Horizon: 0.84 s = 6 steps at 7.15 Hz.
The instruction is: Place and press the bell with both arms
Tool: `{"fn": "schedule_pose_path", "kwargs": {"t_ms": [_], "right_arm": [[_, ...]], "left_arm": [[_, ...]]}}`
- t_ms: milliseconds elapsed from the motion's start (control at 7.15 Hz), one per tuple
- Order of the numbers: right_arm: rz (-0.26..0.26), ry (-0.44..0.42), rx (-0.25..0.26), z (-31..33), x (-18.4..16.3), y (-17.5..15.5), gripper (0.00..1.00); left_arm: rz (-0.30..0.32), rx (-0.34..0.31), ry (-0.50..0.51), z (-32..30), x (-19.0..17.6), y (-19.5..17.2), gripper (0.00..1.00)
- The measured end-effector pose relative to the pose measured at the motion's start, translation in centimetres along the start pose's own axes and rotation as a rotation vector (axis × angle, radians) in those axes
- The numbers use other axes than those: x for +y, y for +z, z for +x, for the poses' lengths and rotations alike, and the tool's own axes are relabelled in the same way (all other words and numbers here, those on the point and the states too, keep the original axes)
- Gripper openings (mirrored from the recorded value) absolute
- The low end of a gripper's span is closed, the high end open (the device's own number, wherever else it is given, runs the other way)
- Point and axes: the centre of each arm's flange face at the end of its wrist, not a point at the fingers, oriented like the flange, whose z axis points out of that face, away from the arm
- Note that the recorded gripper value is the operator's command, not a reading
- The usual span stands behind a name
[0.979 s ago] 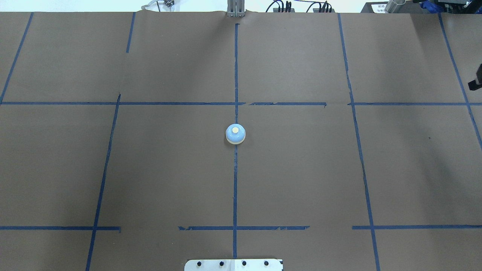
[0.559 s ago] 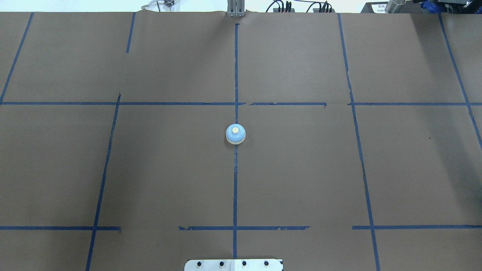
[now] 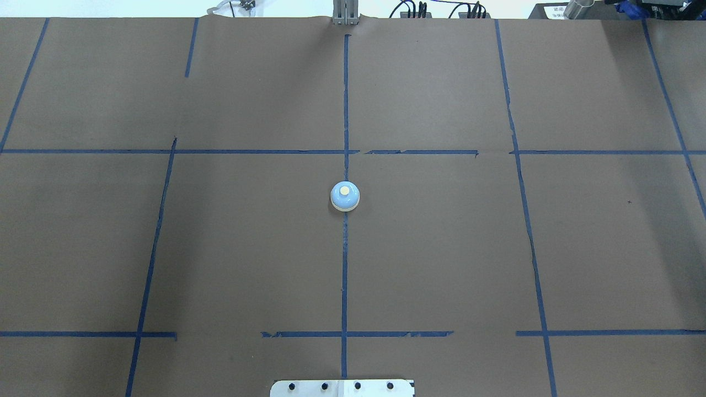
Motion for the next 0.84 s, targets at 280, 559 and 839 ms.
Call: {"fn": "schedule_pose_path", "kwargs": {"t_ms": [280, 559, 839], "right_arm": [[-0.001, -0.003, 0.008, -0.2, 0.1, -0.1, 1.0], [-0.037, -0.022, 0.003, -1.9, 0.5, 0.6, 1.0], [-0.059, -0.038, -0.002, -2.6, 1.8, 1.1, 1.0]], "left_arm": [[-0.004, 0.016, -0.007, 0.2, 0.8, 0.0, 1.0], [0.007, 0.017, 0.004, 0.8, 0.2, -0.6, 1.0], [0.015, 0.014, 0.013, 0.9, -0.6, -0.8, 1.0]]}}
